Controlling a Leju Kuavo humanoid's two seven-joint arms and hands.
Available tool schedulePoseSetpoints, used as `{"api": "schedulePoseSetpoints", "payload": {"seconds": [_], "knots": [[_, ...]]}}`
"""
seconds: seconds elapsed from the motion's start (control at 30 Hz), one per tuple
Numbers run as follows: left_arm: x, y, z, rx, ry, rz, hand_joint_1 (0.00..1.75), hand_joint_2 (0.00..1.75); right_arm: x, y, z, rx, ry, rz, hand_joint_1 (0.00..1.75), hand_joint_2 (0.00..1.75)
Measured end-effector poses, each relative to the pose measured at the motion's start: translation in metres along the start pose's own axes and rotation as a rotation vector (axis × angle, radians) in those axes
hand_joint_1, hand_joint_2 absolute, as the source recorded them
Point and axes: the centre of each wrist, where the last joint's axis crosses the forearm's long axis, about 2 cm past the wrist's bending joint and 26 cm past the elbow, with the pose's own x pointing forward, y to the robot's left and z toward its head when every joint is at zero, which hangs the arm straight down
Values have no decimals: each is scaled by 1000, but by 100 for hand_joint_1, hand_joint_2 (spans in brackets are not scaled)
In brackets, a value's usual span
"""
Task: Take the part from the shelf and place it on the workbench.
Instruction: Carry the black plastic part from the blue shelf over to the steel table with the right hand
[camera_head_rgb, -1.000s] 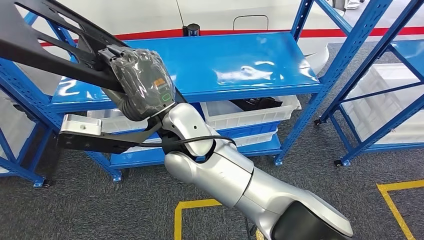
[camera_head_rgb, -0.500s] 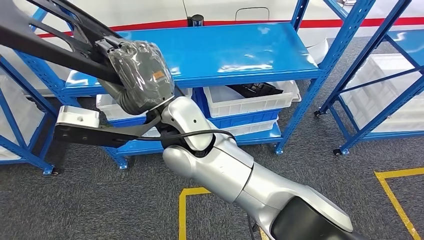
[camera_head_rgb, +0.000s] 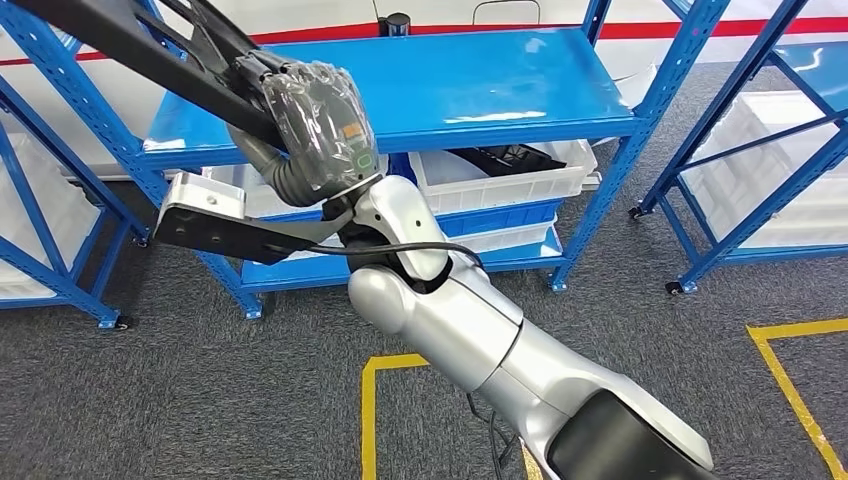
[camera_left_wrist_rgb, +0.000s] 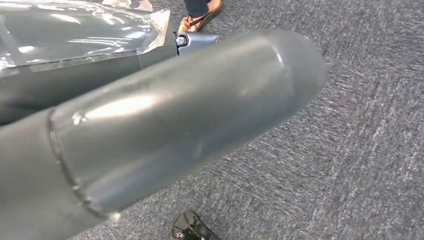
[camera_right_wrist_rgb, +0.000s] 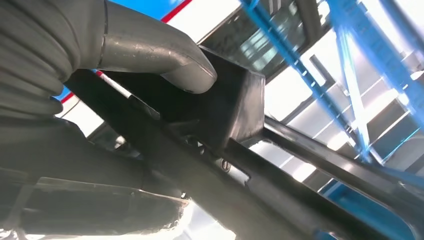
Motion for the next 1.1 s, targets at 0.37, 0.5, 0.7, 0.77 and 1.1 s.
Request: {"api": "schedulePoseSetpoints", "payload": {"seconds": [0.37, 0.5, 0.7, 0.77, 1.1], "knots": [[2, 0, 0, 9, -8, -5, 0, 0, -6, -3, -1, -24, 39, 6, 175, 175], [3, 0, 0, 11, -16, -1, 0, 0, -6, -4, -1, -27, 56, -7, 175, 175], [5, -1, 0, 26, 25, 8, 0, 0, -9, -3, 1, -27, 57, 3, 175, 175], [4, -1, 0, 26, 34, 7, 0, 0, -10, -3, 3, -27, 57, 10, 175, 175], [1, -1, 1, 27, 30, 28, 0, 0, -34, -6, 9, -61, 94, -71, 175, 175]]}}
